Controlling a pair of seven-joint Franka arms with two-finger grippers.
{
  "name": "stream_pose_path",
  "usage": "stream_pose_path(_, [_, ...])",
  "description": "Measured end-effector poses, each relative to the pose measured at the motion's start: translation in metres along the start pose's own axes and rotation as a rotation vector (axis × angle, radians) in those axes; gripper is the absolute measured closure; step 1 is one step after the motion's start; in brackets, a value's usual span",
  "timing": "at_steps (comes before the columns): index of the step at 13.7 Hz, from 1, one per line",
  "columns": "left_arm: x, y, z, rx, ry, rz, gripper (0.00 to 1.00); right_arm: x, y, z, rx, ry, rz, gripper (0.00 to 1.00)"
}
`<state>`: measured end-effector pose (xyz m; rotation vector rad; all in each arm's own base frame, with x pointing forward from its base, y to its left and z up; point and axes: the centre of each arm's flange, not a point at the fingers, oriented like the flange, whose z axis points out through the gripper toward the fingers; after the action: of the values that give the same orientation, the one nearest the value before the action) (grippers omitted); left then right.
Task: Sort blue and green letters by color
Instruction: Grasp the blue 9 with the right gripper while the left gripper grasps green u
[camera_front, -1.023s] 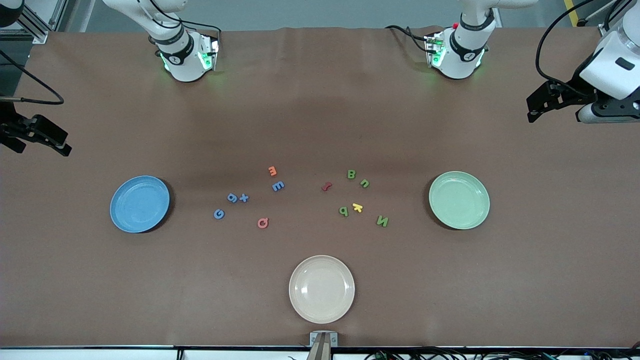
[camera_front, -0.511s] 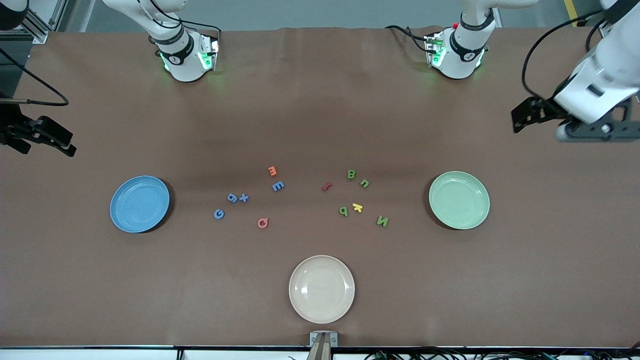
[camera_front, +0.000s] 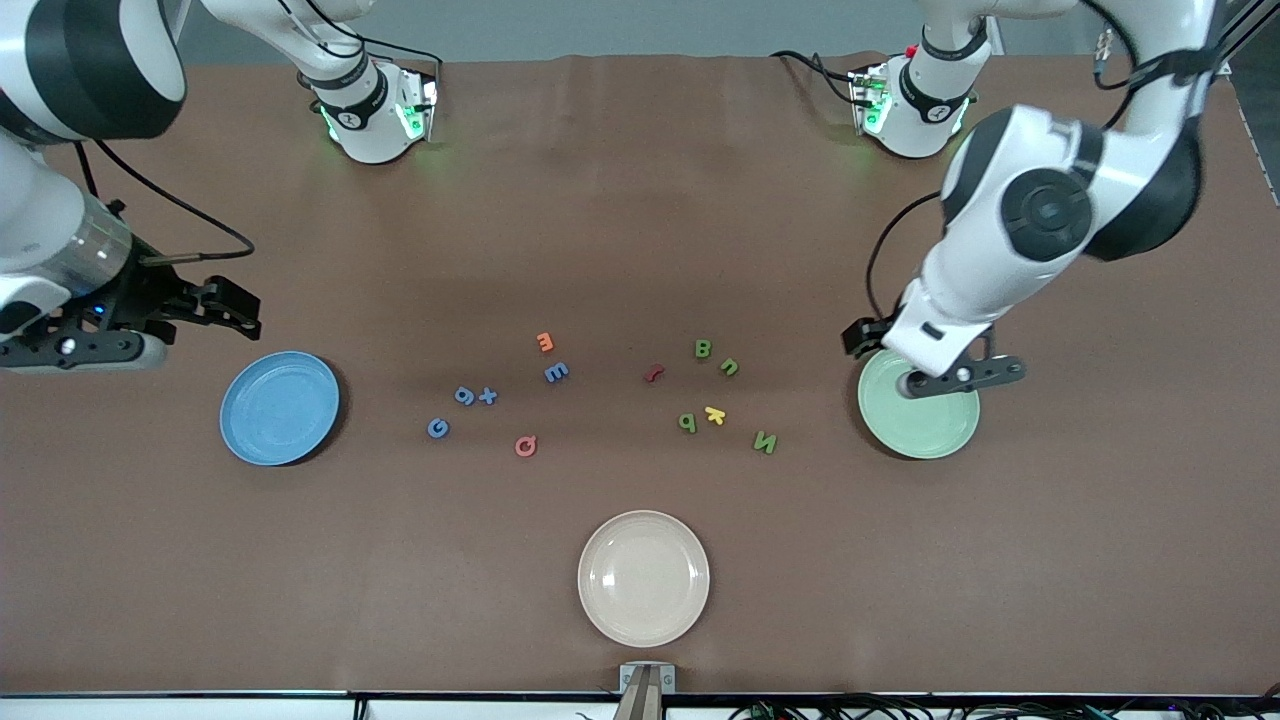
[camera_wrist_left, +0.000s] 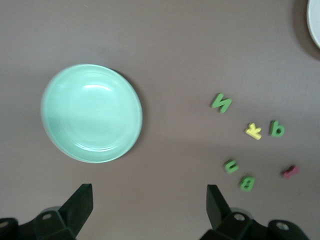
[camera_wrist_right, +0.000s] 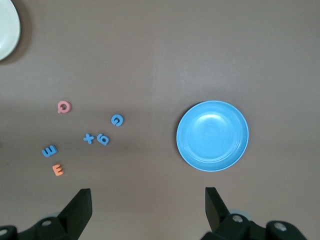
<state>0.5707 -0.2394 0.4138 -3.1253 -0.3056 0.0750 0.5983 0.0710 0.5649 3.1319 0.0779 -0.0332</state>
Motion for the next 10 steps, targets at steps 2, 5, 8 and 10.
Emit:
stream_pose_path(2, [-0.020, 0.028, 0.041, -0.007, -0.002, -0.092, 0.00, 0.004, -0.007, 0.021, -0.003, -0.053, -0.007, 0.02])
stream_pose_path(5, [-0.047, 0.070, 0.094, -0.008, -0.023, -0.239, 0.07, 0.020, -0.029, 0.086, -0.014, -0.138, 0.079, 0.02])
stream_pose_path(8, [-0.063, 0.101, 0.139, -0.036, -0.027, -0.384, 0.14, 0.035, -0.064, 0.168, -0.013, -0.134, 0.197, 0.02])
stream_pose_path(10, [-0.074, 0.115, 0.166, -0.041, -0.036, -0.463, 0.19, 0.032, -0.086, 0.216, -0.008, -0.100, 0.243, 0.02])
